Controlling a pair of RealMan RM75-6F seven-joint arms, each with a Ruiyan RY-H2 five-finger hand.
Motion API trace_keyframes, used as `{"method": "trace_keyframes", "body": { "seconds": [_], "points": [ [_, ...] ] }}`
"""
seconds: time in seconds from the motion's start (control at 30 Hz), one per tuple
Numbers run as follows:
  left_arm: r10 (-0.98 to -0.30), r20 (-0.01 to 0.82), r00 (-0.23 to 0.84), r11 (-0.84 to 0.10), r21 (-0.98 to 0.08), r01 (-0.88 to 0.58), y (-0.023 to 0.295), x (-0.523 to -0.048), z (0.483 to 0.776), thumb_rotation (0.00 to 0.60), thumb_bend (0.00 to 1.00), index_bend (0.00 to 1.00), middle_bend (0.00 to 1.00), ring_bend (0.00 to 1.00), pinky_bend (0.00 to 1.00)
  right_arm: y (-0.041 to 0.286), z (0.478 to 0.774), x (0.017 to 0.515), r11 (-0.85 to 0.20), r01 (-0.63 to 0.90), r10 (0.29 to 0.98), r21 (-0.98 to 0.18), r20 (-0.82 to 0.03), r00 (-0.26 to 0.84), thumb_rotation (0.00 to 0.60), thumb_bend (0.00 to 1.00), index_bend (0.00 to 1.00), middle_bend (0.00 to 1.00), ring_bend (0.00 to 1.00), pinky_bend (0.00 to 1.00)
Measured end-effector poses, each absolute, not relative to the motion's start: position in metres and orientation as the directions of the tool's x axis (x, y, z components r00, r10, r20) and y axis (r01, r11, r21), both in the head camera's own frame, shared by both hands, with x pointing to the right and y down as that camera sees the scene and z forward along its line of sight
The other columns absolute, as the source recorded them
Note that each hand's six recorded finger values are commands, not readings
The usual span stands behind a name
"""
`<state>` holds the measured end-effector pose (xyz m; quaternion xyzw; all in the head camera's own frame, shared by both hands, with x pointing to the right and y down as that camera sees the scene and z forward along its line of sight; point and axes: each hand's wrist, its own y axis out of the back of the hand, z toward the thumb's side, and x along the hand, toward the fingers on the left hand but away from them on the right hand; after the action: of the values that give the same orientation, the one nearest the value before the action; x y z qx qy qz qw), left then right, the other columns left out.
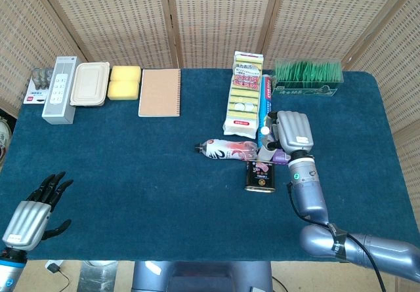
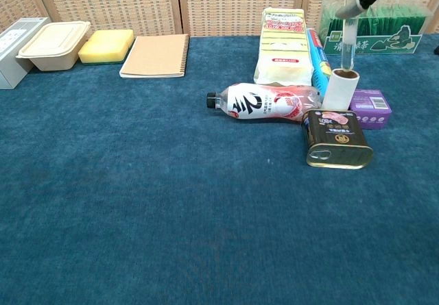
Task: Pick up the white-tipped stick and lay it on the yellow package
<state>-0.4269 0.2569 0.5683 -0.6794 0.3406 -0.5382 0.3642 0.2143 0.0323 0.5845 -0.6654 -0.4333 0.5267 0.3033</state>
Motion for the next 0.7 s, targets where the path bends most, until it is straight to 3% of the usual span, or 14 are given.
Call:
{"method": "trace_keyframes", "body": {
  "seconds": [0.33, 0.7],
  "points": [
    [-0.856, 0.478, 0.197, -0.499, -0.864, -0.071, 0.259, -0.426, 0.566, 0.599, 0.2, 0.1, 0.04, 0.03, 0.27, 0.03, 0.556, 0.223, -0.413, 0.255, 0.909, -0.874, -0.411, 0.063, 0.6, 0.31, 0.7, 0.86, 0.92, 0.87],
    [-0.858, 0.472, 0.203, -0.495, -0.866, -0.075, 0.26, -0.426, 0.564, 0.6, 0.2, 0.1, 0.04, 0.03, 0.27, 0.041, 0.539, 0.235, -0.438, 0.285, 0.897, -0.853, -0.437, 0.07, 0.6, 0.33, 0.77, 0.93, 1.0, 0.95]
  ]
}}
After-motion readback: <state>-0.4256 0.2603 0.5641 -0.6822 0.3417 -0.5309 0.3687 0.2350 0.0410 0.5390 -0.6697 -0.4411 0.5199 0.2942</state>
